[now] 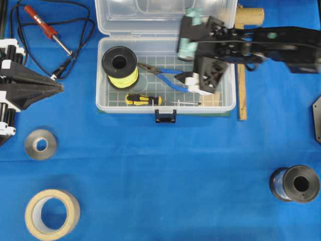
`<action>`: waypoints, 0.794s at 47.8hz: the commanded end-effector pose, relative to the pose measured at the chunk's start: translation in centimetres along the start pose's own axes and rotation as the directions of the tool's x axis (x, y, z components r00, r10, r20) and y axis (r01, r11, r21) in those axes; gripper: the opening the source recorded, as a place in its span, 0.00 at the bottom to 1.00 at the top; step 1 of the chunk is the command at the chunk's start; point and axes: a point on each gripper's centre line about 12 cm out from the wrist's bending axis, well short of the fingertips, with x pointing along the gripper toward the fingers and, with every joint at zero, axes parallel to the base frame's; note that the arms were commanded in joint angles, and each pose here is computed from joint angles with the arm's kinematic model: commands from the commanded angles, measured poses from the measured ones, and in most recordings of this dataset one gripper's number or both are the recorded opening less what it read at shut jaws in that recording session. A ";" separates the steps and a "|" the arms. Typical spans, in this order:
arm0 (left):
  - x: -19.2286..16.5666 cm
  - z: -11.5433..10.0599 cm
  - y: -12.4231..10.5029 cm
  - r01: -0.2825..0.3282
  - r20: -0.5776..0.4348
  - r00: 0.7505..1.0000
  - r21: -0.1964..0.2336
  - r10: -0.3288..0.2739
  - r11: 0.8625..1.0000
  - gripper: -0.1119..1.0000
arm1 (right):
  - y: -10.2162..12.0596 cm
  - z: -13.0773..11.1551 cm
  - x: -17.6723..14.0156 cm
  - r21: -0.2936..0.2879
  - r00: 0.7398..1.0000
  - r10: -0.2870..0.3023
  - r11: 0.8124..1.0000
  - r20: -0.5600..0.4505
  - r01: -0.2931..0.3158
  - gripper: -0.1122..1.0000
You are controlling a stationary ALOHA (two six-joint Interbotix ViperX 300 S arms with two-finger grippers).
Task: Pick the nipper from the toolbox among several items.
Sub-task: 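Move the right gripper over the blue-handled pliers in the toolbox, then close the right gripper on the blue pliers handles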
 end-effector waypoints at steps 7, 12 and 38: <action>0.2 0.1 0.0 -0.001 0.006 1.000 -0.004 0.001 1.000 0.10 | -1.0 0.3 2.8 0.014 0.999 -0.016 1.000 -0.043 0.016 0.88; 0.1 -0.1 0.0 -0.001 0.000 1.000 -0.004 0.001 1.000 0.10 | -1.7 -0.2 4.2 0.027 0.997 -0.026 0.999 -0.069 0.028 0.88; 0.0 -0.3 0.0 -0.001 -0.009 1.000 -0.001 0.001 1.000 0.10 | -1.2 -2.7 8.5 -0.047 0.985 -0.017 0.999 -0.174 0.009 0.52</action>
